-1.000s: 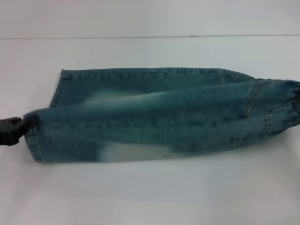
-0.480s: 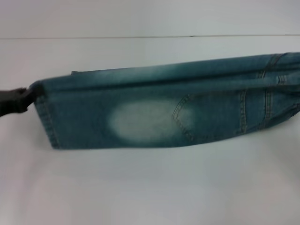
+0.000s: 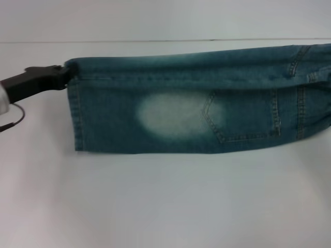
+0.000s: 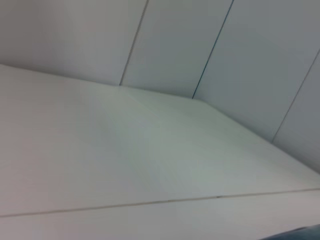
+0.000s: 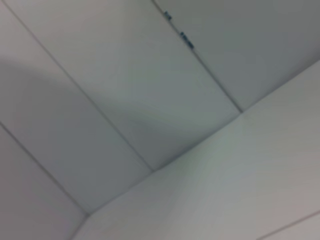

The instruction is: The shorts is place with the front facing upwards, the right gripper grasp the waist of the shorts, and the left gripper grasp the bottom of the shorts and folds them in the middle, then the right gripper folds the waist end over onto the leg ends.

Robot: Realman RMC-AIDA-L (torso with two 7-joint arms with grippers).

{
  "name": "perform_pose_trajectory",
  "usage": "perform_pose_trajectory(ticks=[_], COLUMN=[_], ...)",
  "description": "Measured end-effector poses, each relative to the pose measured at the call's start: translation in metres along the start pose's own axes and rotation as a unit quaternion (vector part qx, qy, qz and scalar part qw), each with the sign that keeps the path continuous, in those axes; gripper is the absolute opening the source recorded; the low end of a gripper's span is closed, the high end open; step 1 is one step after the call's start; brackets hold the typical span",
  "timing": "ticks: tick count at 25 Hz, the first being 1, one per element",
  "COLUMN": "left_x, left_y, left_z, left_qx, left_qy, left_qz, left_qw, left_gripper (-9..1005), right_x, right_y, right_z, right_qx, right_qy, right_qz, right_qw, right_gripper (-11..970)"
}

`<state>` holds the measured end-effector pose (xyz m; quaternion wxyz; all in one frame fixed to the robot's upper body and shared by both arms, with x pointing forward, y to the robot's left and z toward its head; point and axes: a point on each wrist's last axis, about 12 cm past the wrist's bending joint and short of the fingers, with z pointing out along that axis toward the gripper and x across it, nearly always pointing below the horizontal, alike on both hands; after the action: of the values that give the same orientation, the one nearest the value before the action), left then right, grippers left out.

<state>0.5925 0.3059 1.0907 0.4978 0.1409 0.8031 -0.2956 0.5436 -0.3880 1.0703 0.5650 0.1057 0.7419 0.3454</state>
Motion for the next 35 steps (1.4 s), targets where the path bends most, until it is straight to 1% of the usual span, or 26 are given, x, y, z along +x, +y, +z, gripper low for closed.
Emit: perform_pose_trajectory(ticks=[3,5,6,7,10,14,18,20,23,28,30,34,35], left_x=[-0.005,-0.005,-0.005,-0.004,-0.004,-0.006,-0.006,-0.006,-0.002,0.008,0.011,0.016,0.018], left_y=[-0.003,-0.004,-0.005,-0.006,-0.008,-0.009,-0.008,-0.006,-0.004,-0.005,-0.005,-0.008,-0.01], left_z=[0.021,0.024,0.029,0.038,0.045,0.049,0.045,0.039,0.028,0.007,0.003,-0.003,-0.004], left_qx=[-0.019,-0.022,-0.032,-0.059,-0.078,-0.079,-0.081,-0.08,-0.071,-0.044,-0.039,-0.023,-0.014], left_qy=[0.017,0.019,0.022,0.025,0.029,0.033,0.02,0.011,0.002,-0.01,-0.012,-0.011,-0.011], left_qz=[0.017,0.019,0.023,0.029,0.039,0.047,0.037,0.032,0.024,0.007,0.004,0.002,0.005], left_qw=[1.0,0.999,0.999,0.997,0.996,0.995,0.996,0.996,0.997,0.999,0.999,1.0,1.0], left_gripper=[33,38,40,42,49,58,201,272,415,641,729,729,730], right_x=[0.002,0.005,0.006,0.008,0.012,0.015,0.012,0.008,0.005,0.006,0.008,0.012,0.014], right_y=[-0.002,-0.001,-0.001,-0.001,0.003,0.006,0.006,0.004,0.002,-0.004,-0.008,-0.012,-0.012], right_z=[0.012,0.021,0.025,0.028,0.041,0.051,0.051,0.046,0.035,0.012,0.004,-0.006,-0.007], right_qx=[0.026,0.042,0.049,0.055,0.071,0.079,0.08,0.078,0.07,0.066,0.071,0.073,0.072], right_qy=[0.007,0.01,0.011,0.011,0.017,0.036,0.039,0.033,0.027,0.021,0.02,0.036,0.044], right_qz=[-0.001,0.0,0.0,0.0,-0.006,-0.036,-0.063,-0.069,-0.068,-0.057,-0.054,-0.059,-0.063], right_qw=[1.0,0.999,0.999,0.998,0.997,0.996,0.994,0.994,0.995,0.996,0.996,0.995,0.994], right_gripper=[171,177,180,183,192,204,216,310,450,658,736,884,883])
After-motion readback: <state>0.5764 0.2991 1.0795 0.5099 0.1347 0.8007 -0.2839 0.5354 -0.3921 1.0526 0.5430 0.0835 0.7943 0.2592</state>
